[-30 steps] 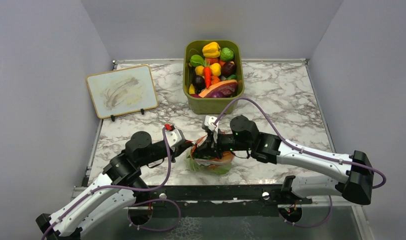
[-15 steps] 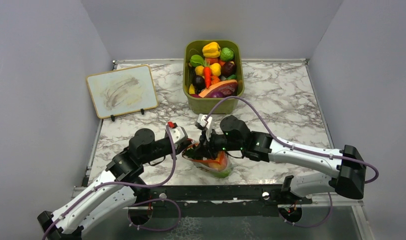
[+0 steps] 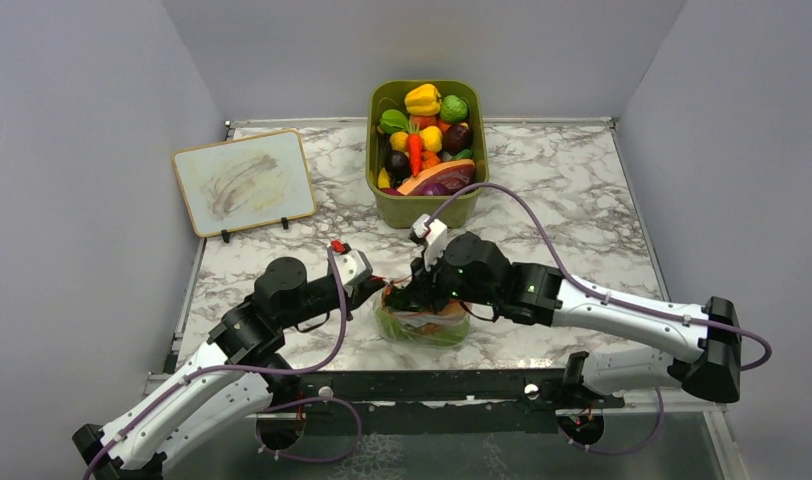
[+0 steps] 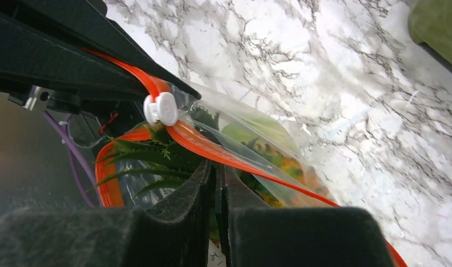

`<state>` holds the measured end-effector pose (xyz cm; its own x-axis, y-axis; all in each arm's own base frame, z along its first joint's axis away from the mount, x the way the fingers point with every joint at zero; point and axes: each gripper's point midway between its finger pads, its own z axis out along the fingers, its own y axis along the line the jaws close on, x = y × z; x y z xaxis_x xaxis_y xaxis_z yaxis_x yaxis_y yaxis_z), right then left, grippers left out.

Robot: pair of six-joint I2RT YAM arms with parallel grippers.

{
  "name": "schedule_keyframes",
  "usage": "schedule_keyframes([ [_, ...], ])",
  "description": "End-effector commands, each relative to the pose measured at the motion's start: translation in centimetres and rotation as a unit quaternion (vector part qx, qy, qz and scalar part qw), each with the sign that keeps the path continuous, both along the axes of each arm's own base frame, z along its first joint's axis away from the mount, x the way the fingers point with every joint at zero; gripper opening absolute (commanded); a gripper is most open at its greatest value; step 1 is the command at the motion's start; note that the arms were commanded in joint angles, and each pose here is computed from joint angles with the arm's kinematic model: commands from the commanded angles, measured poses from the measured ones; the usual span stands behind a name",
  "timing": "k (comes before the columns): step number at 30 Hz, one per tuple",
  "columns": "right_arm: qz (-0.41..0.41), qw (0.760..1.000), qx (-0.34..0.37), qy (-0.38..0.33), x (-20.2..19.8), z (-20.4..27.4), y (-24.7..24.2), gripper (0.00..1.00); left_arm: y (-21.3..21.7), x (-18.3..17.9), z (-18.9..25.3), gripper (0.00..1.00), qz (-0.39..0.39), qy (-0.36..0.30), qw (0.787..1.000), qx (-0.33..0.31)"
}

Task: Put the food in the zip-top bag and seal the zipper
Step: Adjust the zipper food storage bag at the center of the board.

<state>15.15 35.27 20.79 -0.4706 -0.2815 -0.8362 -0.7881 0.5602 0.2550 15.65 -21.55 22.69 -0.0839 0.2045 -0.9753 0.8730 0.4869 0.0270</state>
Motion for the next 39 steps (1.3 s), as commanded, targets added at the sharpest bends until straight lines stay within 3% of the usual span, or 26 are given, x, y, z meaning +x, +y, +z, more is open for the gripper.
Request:
schedule_keyframes([
  [1,0.056,0.994,-0.089,0.03,-2.9,-3.0,-4.4,0.14,-0.9,-0.6,6.0,0.0,-0.031,-0.069,0.994,-0.073],
  [4,0.137,0.99,-0.015,0.001,-5.0,0.7,-3.2,0.23,-1.1,-0.6,5.8,0.0,-0.037,-0.073,0.994,-0.075],
  [9,0.169,0.985,-0.013,-0.039,-5.0,1.6,-3.1,0.35,-1.6,-0.6,5.9,0.0,-0.045,-0.07,0.994,-0.076],
  [13,0.172,0.984,-0.004,-0.048,-4.5,1.9,-2.0,0.36,-1.7,-0.7,6.0,0.0,-0.048,-0.067,0.994,-0.078],
  [21,0.14,0.983,0.077,-0.091,-3.2,5.7,-0.3,0.38,-1.8,-1.1,5.9,0.0,-0.054,-0.053,0.994,-0.083],
  [31,0.163,0.979,0.086,-0.09,-3.7,5.2,0.6,0.4,-2.2,-1.6,6.2,0.0,-0.07,-0.037,0.993,-0.089],
  [34,0.149,0.979,0.104,-0.093,-3.2,4.7,1.4,0.37,-2.5,-1.9,6.1,0.0,-0.08,-0.03,0.992,-0.093],
  [39,0.095,0.99,0.078,-0.074,-1.2,1.6,2.2,0.2,-2.9,-2.4,6.8,0.0,-0.093,-0.017,0.989,-0.112],
])
